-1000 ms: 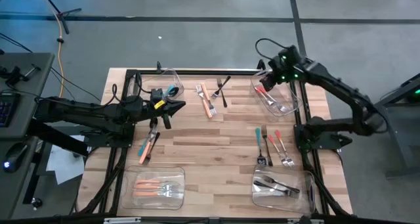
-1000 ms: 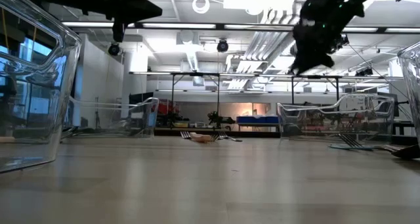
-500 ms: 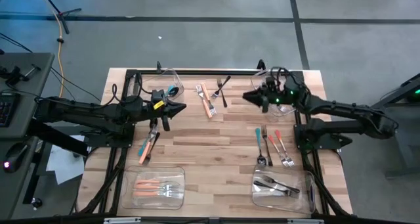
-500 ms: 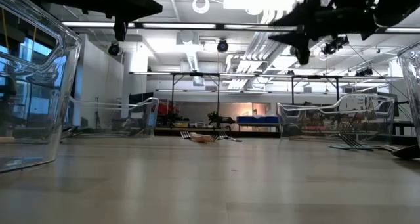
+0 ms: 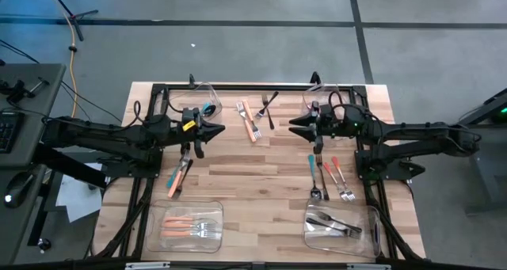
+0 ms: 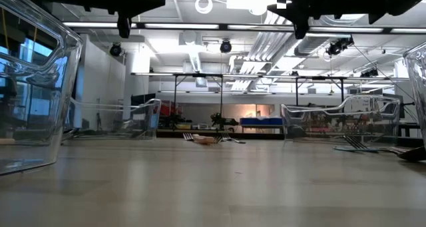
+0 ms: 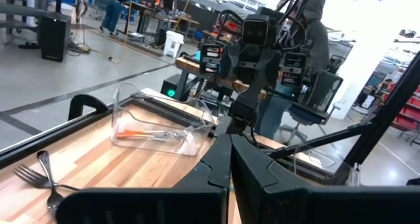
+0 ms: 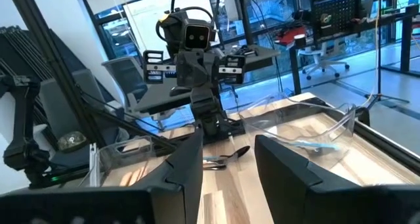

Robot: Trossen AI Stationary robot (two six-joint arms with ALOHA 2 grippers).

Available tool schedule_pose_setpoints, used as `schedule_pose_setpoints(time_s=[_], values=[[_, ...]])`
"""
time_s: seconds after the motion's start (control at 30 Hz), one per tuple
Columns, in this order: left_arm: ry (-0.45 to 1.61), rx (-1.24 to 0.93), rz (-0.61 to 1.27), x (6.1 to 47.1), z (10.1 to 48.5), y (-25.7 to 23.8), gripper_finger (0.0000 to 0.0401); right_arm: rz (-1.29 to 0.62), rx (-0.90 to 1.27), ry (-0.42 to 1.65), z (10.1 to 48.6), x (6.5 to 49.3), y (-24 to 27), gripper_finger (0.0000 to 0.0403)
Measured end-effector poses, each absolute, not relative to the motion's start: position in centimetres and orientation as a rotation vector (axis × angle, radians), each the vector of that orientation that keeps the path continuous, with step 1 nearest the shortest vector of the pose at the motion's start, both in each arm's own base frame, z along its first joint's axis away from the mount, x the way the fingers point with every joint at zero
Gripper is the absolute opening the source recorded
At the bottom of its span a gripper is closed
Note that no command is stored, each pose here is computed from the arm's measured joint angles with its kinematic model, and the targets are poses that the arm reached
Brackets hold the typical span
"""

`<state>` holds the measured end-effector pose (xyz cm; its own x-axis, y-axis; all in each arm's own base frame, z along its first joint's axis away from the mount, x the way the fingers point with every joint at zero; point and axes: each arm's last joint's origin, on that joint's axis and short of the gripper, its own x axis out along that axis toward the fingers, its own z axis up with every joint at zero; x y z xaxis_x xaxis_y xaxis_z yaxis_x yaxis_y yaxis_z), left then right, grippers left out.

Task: Sort silverware by color (type)
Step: Put the light orange fork into the bottom left transparent bin

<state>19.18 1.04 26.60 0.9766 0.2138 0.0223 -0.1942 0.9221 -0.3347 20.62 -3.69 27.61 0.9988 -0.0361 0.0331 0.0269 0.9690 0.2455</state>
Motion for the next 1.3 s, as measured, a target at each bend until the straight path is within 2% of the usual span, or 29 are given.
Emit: schedule_pose_setpoints(time_s=[1.3], values=[[-0.027,-0.279,0.22,19.28,26.59,1.06,0.0,-0.037,0.278,0.031,26.94,20.63,-3.69,0.0124]])
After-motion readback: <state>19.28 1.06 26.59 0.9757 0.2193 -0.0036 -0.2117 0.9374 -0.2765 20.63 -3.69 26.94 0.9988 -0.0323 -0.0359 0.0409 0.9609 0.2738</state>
